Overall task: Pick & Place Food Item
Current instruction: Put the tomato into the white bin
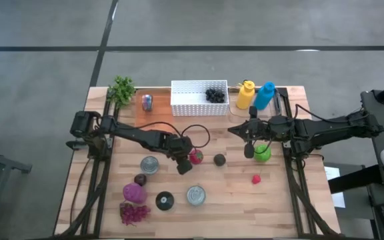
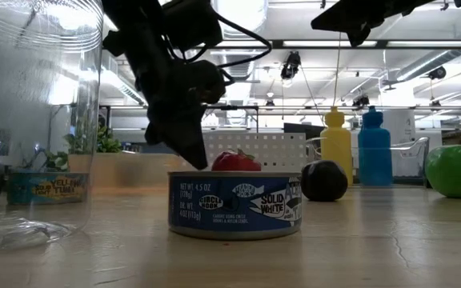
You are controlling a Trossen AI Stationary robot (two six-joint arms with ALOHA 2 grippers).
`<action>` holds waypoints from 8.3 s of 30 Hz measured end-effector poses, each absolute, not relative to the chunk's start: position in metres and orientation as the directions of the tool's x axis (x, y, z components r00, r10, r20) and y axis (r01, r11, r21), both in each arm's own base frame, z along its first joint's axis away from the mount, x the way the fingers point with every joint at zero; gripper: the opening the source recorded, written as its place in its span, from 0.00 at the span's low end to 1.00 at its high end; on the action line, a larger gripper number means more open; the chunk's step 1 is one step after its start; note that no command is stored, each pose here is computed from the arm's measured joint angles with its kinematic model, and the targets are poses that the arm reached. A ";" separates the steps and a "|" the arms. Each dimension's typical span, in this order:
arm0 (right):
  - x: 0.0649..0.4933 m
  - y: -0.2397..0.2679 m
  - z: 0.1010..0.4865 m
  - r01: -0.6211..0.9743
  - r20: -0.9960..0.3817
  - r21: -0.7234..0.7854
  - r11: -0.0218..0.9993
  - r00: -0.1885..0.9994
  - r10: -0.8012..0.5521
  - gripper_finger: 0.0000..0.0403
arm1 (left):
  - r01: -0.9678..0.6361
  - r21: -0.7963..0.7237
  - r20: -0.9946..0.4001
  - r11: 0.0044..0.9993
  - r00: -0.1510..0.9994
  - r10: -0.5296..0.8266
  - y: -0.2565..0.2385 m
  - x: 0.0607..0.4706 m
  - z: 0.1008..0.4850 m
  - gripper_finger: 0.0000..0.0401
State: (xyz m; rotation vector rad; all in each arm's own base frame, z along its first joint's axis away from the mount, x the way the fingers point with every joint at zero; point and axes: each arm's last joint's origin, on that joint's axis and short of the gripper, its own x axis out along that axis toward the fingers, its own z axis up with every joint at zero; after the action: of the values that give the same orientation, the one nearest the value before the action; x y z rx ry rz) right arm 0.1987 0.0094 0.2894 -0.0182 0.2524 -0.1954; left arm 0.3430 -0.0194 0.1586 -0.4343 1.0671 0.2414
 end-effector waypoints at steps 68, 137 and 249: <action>0.198 0.009 0.289 0.189 -0.254 -0.048 0.981 0.947 -0.195 0.02 | -0.330 -0.165 -0.832 0.929 0.552 0.048 -0.015 0.366 0.166 0.06; 0.287 0.032 0.261 -0.016 -0.550 -0.146 0.989 0.833 -0.067 0.52 | -0.269 0.017 -0.592 0.963 0.774 0.226 -0.024 0.251 0.259 0.06; 0.339 0.016 0.167 0.134 -0.801 0.016 0.991 0.595 -0.067 0.93 | -0.268 0.020 -0.599 0.963 0.768 0.226 -0.024 0.251 0.258 0.06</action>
State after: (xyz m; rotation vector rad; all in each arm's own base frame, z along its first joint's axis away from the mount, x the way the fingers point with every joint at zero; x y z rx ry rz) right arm 0.3394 0.0155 0.1673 0.0769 0.9268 -0.1170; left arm 0.2506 -0.0240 0.2581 -0.0682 0.6410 0.2684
